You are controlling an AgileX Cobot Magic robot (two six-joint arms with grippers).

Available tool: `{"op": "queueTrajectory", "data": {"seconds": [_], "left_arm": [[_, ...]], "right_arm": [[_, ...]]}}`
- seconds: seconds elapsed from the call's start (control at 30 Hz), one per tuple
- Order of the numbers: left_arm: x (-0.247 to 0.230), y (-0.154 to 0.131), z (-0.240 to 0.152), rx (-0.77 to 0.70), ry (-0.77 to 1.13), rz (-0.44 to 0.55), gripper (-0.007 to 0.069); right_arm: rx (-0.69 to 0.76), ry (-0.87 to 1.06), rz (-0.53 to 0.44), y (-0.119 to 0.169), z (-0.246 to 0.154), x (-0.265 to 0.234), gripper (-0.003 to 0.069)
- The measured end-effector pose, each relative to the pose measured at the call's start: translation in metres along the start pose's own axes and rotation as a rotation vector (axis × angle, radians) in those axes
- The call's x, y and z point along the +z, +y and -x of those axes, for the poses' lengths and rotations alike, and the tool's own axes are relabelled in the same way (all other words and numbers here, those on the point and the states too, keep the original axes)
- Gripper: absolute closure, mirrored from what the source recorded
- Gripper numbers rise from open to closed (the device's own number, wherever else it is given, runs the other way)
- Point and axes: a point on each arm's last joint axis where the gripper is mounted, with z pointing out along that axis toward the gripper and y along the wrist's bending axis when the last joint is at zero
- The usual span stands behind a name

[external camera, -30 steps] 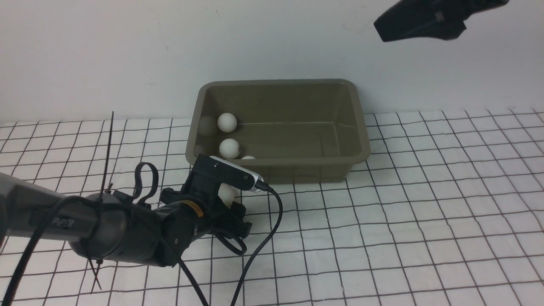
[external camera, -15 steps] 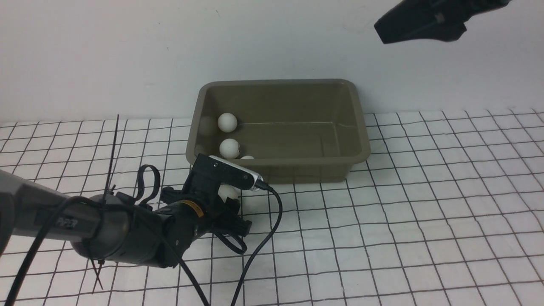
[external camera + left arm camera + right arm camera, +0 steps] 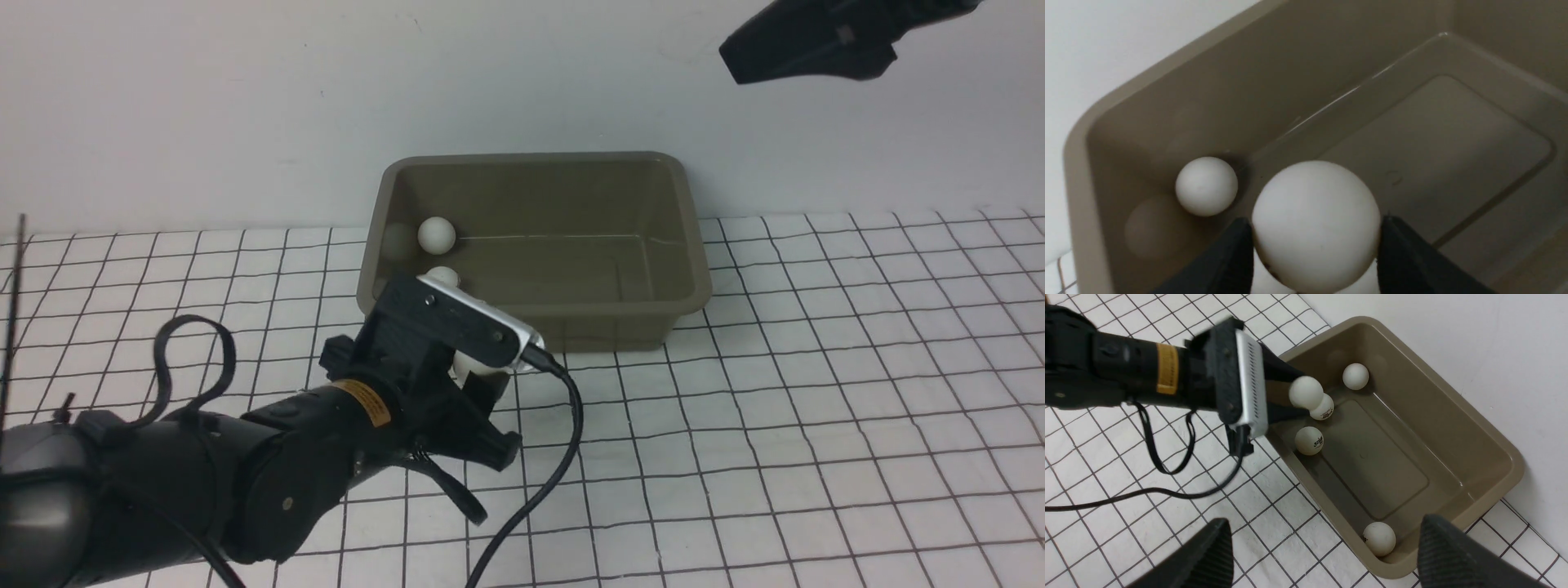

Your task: Put the table tennis balls into the box on the white checkered tablecloth.

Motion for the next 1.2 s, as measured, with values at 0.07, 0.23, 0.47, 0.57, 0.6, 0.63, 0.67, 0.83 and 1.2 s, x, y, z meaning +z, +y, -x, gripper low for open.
{"op": "queueTrajectory", "data": {"seconds": [0.07,0.23,0.47,0.57,0.6,0.63,0.67,0.83,1.2], "left_arm": [[0.003,0.000,0.001,-0.017,0.015,-0.004,0.0196],[-0.011,0.004,0.005,-0.050,0.168,-0.006,0.0132],[-0.068,0.014,0.040,-0.073,0.227,0.020,0.0132],[-0.104,0.019,0.062,-0.110,0.184,0.041,0.0132],[-0.116,0.021,0.069,-0.118,0.170,0.047,0.0132],[-0.130,0.022,0.076,-0.124,0.150,0.055,0.0132],[-0.147,0.024,0.082,-0.126,0.137,0.063,0.0132],[-0.202,0.028,0.094,-0.107,0.086,0.103,0.0132],[-0.248,0.034,0.099,-0.125,-0.016,0.184,0.0132]], "right_arm": [[0.000,-0.001,-0.001,0.000,0.000,0.000,0.0111],[0.000,-0.014,-0.013,-0.001,0.001,0.000,0.0111],[0.000,-0.014,-0.013,-0.001,0.001,0.000,0.0111],[-0.013,-0.018,-0.038,-0.001,0.002,-0.004,0.0111],[-0.023,-0.025,-0.060,-0.001,0.003,-0.008,0.0111],[-0.039,-0.039,-0.093,0.000,0.004,-0.015,0.0111],[-0.054,-0.043,-0.123,0.000,0.005,-0.021,0.0111],[-0.098,-0.058,-0.296,0.012,0.006,-0.067,0.0111],[-0.141,-0.204,-0.499,0.100,-0.032,-0.200,0.0111]]}}
